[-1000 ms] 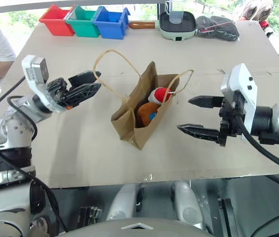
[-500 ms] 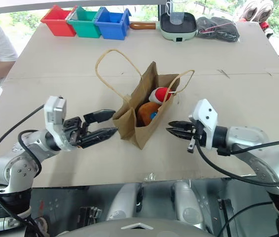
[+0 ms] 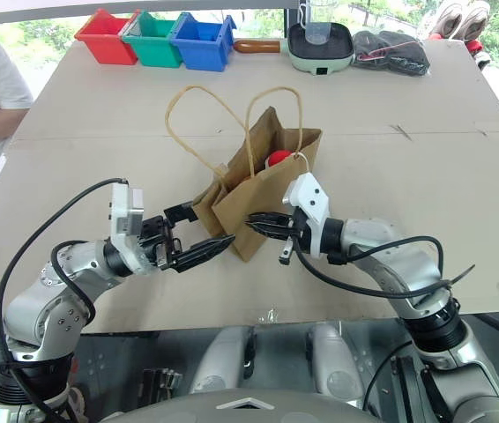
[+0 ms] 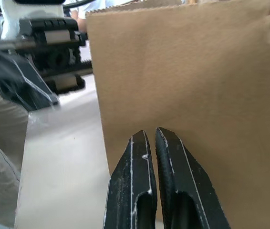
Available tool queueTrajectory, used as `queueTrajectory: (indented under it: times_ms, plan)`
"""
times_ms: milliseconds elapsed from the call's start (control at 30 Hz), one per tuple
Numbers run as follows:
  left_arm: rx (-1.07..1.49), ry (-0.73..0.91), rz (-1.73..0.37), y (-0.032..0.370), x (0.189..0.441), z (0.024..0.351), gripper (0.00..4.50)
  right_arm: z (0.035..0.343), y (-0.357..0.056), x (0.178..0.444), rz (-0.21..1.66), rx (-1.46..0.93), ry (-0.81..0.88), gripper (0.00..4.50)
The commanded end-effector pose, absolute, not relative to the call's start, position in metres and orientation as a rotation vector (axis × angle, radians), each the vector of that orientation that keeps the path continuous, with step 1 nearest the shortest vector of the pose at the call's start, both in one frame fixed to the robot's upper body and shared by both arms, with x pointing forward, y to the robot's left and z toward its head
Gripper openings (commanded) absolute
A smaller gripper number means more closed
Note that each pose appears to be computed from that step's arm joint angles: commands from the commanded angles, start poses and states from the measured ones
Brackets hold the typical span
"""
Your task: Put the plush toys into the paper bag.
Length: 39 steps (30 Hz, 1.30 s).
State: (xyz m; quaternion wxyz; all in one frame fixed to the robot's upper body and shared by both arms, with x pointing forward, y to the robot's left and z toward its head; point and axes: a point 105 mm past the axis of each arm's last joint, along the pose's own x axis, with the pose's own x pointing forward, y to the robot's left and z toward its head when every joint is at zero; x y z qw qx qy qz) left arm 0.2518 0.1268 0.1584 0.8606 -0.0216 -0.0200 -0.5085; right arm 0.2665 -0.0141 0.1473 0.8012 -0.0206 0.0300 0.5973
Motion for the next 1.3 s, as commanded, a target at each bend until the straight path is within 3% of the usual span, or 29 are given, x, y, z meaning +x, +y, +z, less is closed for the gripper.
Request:
queueTrajectory:
  times_ms: [33,67,100,167,200,233,333,400,500,567,633,767,867,1033,1300]
  plan:
    - [-0.006,-0.108,-1.028,0.112,0.256,0.166,3.97,0.154,-0.007,0.267,1.303,-0.054,0.004,0.00]
    - [0.003,-0.112,-1.010,0.109,0.259,0.164,3.76,0.153,-0.007,0.268,1.302,-0.057,0.001,0.00]
    - [0.003,-0.119,-0.993,0.107,0.261,0.164,3.17,0.152,-0.006,0.268,1.301,-0.055,-0.002,0.00]
    - [0.007,-0.132,-0.969,0.105,0.266,0.165,2.47,0.152,-0.008,0.268,1.296,-0.060,-0.008,0.00]
    - [0.011,-0.136,-0.961,0.104,0.267,0.165,1.83,0.152,-0.008,0.268,1.295,-0.062,-0.011,0.00]
    - [0.015,-0.139,-0.957,0.104,0.268,0.165,1.54,0.152,-0.009,0.267,1.292,-0.066,-0.013,0.00]
    - [0.028,-0.158,-0.986,0.108,0.273,0.168,0.11,0.153,-0.022,0.260,1.274,-0.113,-0.016,0.00]
    - [0.067,-0.175,-1.037,0.115,0.278,0.171,0.04,0.157,-0.034,0.258,1.241,-0.120,-0.020,0.00]
    - [0.145,-0.184,-1.149,0.130,0.286,0.176,0.00,0.166,-0.052,0.246,1.221,-0.120,-0.032,0.81]
    - [0.194,-0.190,-1.226,0.140,0.292,0.180,0.00,0.172,-0.063,0.242,1.191,-0.119,-0.040,1.63]
    - [0.278,-0.199,-1.323,0.153,0.302,0.187,0.00,0.178,-0.085,0.243,1.098,-0.161,-0.054,2.80]
    - [0.366,-0.180,-1.389,0.170,0.339,0.201,0.00,0.179,-0.121,0.242,0.935,-0.240,-0.024,4.48]
    - [0.266,-0.159,-1.363,0.170,0.358,0.209,0.00,0.177,-0.125,0.240,0.902,-0.250,-0.014,4.48]
    - [0.339,-0.101,-1.393,0.174,0.353,0.181,0.00,0.179,-0.116,0.236,0.890,-0.226,-0.028,4.48]
    - [0.401,-0.128,-1.331,0.188,0.365,0.197,0.00,0.181,-0.120,0.234,0.906,-0.221,-0.028,4.48]
